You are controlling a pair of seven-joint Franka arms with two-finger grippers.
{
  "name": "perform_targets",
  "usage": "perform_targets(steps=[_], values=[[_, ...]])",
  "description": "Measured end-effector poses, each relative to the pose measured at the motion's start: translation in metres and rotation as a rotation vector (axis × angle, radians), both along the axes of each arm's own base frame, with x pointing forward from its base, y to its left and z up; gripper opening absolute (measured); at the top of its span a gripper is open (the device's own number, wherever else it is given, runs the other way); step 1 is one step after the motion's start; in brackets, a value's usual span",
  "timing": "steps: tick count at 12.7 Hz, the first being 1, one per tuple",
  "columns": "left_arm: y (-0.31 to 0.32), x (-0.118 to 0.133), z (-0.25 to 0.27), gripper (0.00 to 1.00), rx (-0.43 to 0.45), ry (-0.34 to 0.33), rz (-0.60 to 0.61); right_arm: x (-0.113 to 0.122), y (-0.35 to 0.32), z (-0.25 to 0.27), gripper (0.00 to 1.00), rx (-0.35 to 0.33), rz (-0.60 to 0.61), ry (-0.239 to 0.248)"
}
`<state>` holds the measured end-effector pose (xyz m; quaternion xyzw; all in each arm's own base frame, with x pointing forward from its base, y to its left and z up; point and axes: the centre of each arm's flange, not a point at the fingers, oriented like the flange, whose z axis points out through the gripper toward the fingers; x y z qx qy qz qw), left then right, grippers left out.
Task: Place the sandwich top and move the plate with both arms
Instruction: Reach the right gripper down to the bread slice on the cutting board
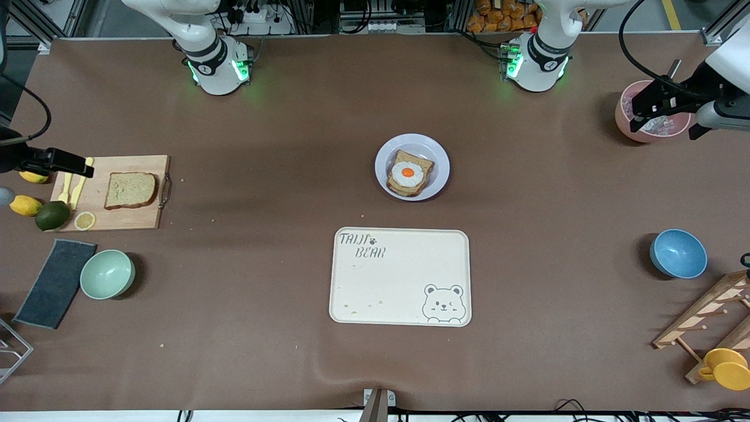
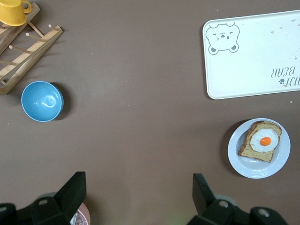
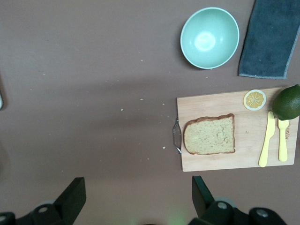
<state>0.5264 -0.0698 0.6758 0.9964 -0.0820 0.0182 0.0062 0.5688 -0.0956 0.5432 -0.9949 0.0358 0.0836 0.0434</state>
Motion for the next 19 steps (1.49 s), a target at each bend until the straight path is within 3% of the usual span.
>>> perform_targets(steps=[4, 10, 16, 19], values=[[0.003, 0.001, 0.001, 1.00, -0.015, -0.003, 0.007, -0.012, -0.051, -0.051, 1.00, 0.046, 0.004, 0.044], [0.004, 0.001, 0.001, 1.00, -0.016, -0.003, 0.010, -0.024, -0.143, -0.140, 1.00, 0.174, 0.037, 0.074], [0.005, 0.002, 0.000, 1.00, -0.016, 0.000, 0.011, -0.055, -0.191, -0.220, 1.00, 0.230, 0.112, 0.040], [0.006, 0.002, 0.000, 1.00, -0.016, -0.001, 0.012, -0.065, -0.213, -0.257, 0.95, 0.262, 0.144, 0.032]])
